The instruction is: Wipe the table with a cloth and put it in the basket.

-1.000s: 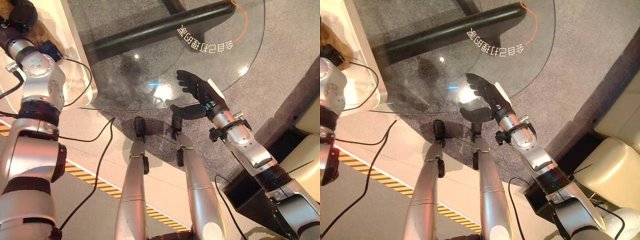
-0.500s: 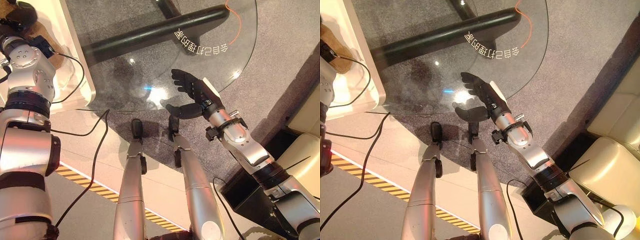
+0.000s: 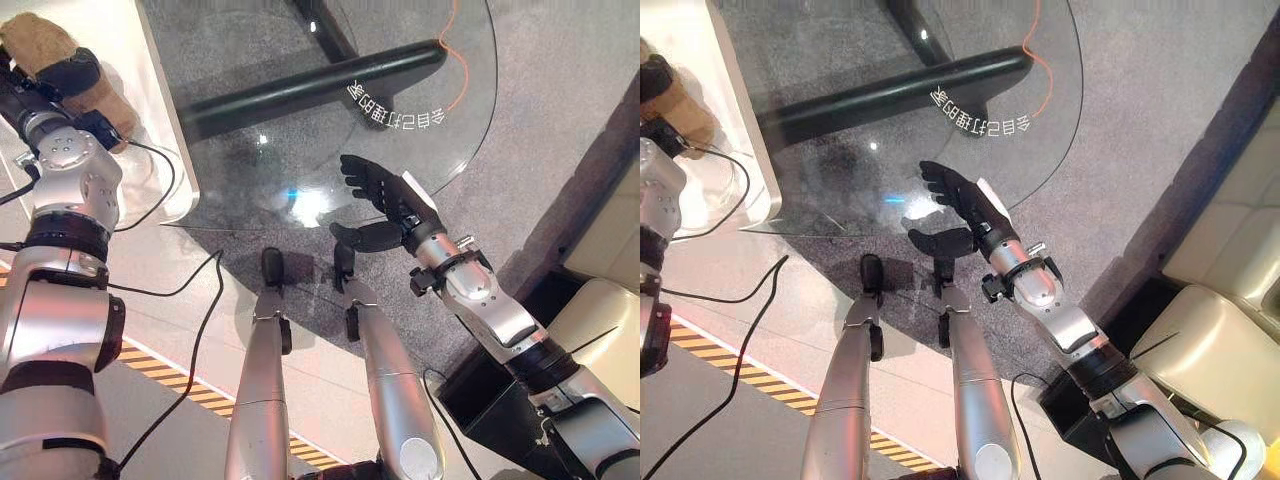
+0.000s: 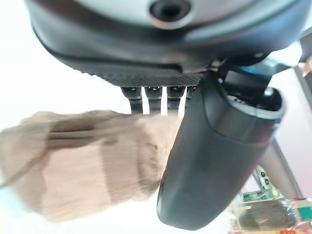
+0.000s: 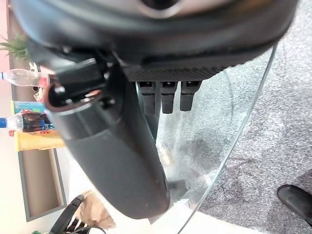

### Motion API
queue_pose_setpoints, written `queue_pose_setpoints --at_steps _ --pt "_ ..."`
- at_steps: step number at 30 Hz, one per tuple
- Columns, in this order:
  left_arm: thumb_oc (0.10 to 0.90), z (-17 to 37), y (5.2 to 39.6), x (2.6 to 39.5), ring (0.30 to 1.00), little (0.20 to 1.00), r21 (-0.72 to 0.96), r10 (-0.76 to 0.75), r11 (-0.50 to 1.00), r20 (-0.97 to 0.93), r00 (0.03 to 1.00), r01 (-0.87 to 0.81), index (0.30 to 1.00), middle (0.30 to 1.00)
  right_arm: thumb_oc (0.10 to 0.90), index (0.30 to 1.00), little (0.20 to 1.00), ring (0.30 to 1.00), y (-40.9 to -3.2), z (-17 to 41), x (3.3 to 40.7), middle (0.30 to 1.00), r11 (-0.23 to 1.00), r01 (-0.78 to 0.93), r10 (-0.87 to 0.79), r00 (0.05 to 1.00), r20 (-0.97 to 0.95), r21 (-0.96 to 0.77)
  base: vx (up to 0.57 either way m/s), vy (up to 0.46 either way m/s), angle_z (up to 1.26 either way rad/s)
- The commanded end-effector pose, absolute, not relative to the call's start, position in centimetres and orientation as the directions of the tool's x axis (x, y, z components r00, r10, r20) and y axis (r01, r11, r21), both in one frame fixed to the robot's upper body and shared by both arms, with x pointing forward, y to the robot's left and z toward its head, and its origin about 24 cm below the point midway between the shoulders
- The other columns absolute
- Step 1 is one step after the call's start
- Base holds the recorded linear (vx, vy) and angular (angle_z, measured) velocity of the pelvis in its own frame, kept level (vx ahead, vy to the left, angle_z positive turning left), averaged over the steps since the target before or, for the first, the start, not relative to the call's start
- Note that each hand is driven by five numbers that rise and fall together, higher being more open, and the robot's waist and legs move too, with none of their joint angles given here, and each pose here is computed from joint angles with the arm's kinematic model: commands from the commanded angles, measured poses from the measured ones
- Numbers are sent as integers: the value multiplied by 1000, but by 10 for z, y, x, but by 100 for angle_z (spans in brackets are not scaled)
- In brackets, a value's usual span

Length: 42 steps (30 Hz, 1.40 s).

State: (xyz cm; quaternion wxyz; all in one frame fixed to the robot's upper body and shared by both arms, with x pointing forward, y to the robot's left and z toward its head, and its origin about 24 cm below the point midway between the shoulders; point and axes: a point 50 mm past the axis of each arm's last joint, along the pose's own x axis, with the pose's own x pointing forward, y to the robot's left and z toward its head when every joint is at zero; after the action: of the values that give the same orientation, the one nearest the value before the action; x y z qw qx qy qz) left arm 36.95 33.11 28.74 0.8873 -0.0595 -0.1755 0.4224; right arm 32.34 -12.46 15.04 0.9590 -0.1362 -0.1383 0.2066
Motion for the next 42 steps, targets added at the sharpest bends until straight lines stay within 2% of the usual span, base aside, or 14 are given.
queue_pose_setpoints --at_steps 1,2,3,7,11,13,16,20,27,30,34,37,39,42 --pt "800 337 362 326 900 900 -418 840 488 463 283 -766 900 900 800 900 900 900 -122 182 309 900 906 -340 418 817 397 -252 -3 -36 2" --pt "800 338 362 325 900 900 -421 841 485 466 277 -766 900 900 800 900 900 900 -122 181 309 900 906 -340 417 818 396 -252 -8 -77 2" --pt "800 346 363 316 900 900 -461 847 445 494 195 -768 900 900 800 900 900 900 -123 177 308 900 911 -332 407 824 394 -245 -10 -72 3" --pt "800 358 362 304 900 900 -482 831 390 551 74 -784 900 900 800 900 900 900 -126 172 307 900 919 -322 389 834 392 -228 -30 -85 2" --pt "800 356 365 301 900 900 -469 820 398 567 77 -788 900 900 800 900 900 900 -130 167 307 900 925 -316 376 844 383 -213 -43 -85 3" --pt "800 343 370 303 900 900 -439 821 429 554 138 -790 900 900 800 900 900 900 -133 158 305 900 928 -314 367 855 366 -198 -27 -99 2" --pt "800 295 379 308 900 900 -328 805 507 511 302 -798 900 900 800 900 900 900 -141 137 302 900 941 -290 332 891 309 -175 -55 -120 -1" --pt "800 187 374 303 900 900 -148 770 611 341 540 -778 900 900 800 900 900 900 -157 88 288 900 952 -248 277 948 155 -181 -10 -119 -3" --pt "800 25 318 252 900 900 20 671 742 -54 740 -671 900 900 800 900 900 900 -178 9 251 900 982 -169 160 981 -112 -82 27 -67 0" --pt "800 -28 295 226 900 900 52 577 810 -250 777 -585 900 900 800 900 900 900 -189 -26 231 900 987 -122 94 965 -247 -102 51 -26 3" --pt "800 -77 275 191 900 900 115 494 856 -475 729 -505 900 900 800 900 900 900 -201 -67 205 900 989 -73 11 906 -423 -131 80 -59 8" --pt "800 -119 257 152 900 900 166 409 896 -670 620 -412 900 900 800 900 900 900 -211 -105 172 900 989 -16 -75 813 -578 -150 94 -65 4" --pt "800 -143 246 116 900 900 185 376 902 -781 499 -390 900 900 800 900 900 900 -216 -128 145 900 985 -4 -114 734 -670 -172 64 -59 -1" --pt "800 -156 239 91 900 900 176 348 899 -844 409 -401 900 900 800 900 900 900 -217 -141 126 900 986 26 -141 659 -739 -164 23 -46 -4"
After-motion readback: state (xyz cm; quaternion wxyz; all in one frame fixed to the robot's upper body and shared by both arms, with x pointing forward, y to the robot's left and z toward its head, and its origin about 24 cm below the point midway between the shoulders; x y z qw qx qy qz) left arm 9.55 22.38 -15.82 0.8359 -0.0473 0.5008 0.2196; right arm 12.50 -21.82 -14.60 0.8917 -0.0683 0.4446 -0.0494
